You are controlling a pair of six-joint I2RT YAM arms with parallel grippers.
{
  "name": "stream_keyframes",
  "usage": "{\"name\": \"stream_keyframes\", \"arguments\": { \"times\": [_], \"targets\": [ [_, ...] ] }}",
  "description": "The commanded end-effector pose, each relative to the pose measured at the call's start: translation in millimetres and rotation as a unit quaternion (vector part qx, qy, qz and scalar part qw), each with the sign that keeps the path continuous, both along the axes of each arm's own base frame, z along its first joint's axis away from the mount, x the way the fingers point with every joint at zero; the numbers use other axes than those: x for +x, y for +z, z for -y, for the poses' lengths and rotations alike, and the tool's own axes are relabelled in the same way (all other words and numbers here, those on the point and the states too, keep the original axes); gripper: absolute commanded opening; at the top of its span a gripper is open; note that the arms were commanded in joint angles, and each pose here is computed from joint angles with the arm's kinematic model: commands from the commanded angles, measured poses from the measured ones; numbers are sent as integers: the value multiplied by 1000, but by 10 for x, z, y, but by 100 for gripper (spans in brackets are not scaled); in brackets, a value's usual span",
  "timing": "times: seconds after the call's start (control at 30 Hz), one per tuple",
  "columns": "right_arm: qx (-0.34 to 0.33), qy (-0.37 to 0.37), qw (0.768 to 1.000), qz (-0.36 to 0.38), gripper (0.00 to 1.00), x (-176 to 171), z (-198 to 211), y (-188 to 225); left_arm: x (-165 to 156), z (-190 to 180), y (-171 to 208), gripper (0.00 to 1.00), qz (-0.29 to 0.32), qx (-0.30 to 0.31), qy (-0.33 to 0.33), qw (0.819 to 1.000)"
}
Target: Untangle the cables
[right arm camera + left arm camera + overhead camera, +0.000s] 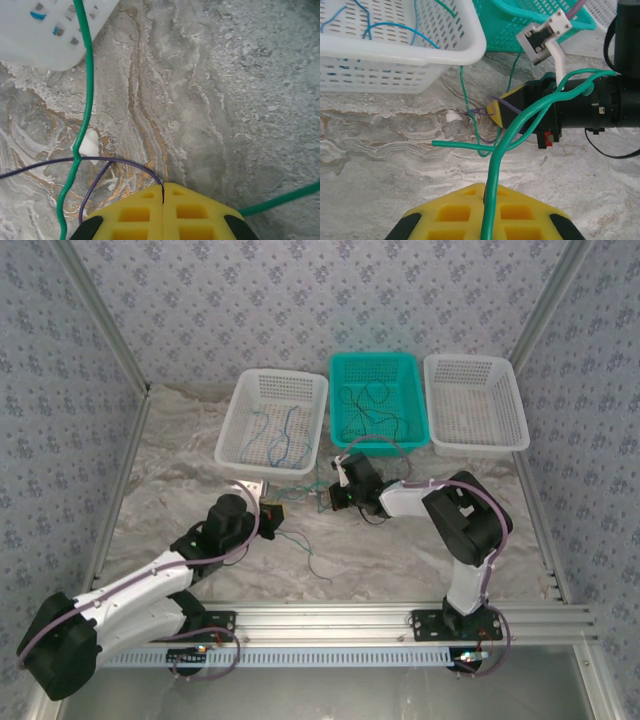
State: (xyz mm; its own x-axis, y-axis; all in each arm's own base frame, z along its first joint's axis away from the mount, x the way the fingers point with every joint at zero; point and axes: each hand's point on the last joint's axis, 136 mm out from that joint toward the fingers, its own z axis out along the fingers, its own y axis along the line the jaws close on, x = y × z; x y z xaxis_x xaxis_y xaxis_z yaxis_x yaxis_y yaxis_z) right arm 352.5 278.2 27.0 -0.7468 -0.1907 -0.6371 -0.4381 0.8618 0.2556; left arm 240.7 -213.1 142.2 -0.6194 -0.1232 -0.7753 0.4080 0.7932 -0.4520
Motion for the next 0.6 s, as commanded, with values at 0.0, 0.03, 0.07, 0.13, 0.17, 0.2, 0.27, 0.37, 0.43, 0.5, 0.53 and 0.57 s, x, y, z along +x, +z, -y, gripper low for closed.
{"name": "stream_keyframes", "arguments": {
  "times": [0.0,0.03,0.07,0.13,0.17,0.2,0.27,0.37,0.43,0.5,0.53,0.57],
  "targets": [
    [-20,-13,1000,1,0,-90,143,76,2,-100,-53,0,-5,14,25,1000],
    [-16,-20,1000,11,0,-99,185,152,3,-104,-52,0,-4,15,25,1000],
    [-10,-27,999,24,0,-119,229,251,-1,-101,-55,0,-5,15,23,1000],
    [4,-38,998,49,0,-168,330,437,-2,-106,-67,0,-6,17,25,1000],
    [7,-51,997,60,0,-194,411,512,-1,-114,-76,0,-6,17,27,999],
    [12,-65,995,72,0,-206,500,605,5,-122,-77,1,-6,17,30,999],
    [11,-106,991,81,0,-224,732,691,13,-124,-75,1,-4,16,32,999],
    [6,-172,982,80,0,-245,1131,706,20,-91,-64,2,-2,13,26,1000],
    [9,-207,976,73,0,-287,1358,654,20,-62,-70,3,-4,12,20,1000],
    [19,-237,969,65,0,-330,1556,597,19,-34,-85,4,-8,10,15,1000],
    [24,-248,967,60,0,-358,1623,564,23,-25,-83,4,-9,8,14,1000],
    [29,-253,965,55,0,-372,1667,541,25,-18,-87,5,-10,7,14,1000]
  ]
}}
